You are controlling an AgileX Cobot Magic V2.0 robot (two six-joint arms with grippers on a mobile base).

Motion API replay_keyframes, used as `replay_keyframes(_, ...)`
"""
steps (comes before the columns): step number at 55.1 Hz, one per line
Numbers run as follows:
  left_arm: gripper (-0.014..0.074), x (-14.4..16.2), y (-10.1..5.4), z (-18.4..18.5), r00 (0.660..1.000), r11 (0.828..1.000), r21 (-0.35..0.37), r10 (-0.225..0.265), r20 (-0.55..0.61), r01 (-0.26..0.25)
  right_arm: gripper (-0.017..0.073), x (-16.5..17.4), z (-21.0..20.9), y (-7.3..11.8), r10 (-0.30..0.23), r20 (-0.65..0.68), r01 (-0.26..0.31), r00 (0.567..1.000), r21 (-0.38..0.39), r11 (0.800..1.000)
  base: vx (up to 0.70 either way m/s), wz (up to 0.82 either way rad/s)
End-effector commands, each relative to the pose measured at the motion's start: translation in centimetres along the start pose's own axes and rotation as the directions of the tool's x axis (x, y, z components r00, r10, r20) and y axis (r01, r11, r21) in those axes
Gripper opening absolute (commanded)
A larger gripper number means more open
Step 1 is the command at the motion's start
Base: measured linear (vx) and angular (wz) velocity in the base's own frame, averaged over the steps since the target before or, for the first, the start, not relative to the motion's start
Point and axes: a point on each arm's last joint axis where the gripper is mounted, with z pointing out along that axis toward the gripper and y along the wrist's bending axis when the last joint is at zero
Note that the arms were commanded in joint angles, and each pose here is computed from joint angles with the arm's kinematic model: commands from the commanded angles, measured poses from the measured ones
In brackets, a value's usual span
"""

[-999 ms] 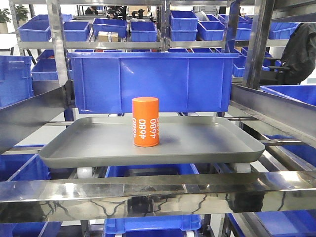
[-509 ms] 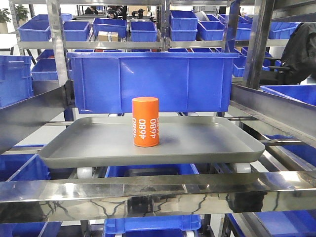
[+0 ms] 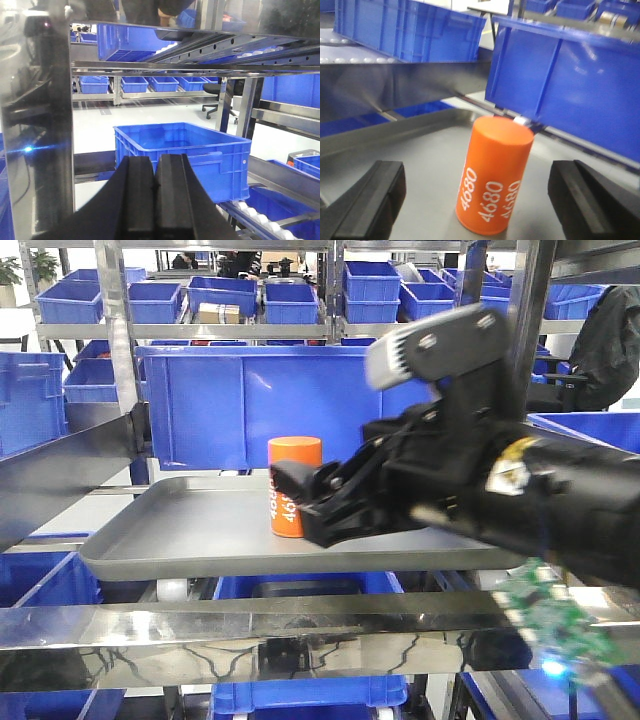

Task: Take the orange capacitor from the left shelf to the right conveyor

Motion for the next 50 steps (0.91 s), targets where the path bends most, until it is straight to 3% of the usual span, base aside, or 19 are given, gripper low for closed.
replay_keyframes(1,-0.0006,-1.8,-0.2,-0.2,0.993,1.000,0.017,-0.012,0.115,0.010,0.0614,-2.4,-0.6,-0.3,0.028,0.149,-0.031,0.989,0.018,0.999,0.00,0.00)
replay_keyframes(18,-0.0006,-1.8,-0.2,-0.2,0.993,1.000,0.017,-0.012,0.115,0.010,0.0608,-1.5,1.6,-0.4,0.092,0.162,-0.097,0.982,0.019,0.995,0.00,0.00)
replay_keyframes(50,-0.0006,-1.8,-0.2,-0.2,0.993,1.000,0.017,-0.012,0.115,0.010,0.0593,-0.7,7.1,-0.8,0.112,0.186,-0.121,0.976,0.039,0.992,0.00,0.00)
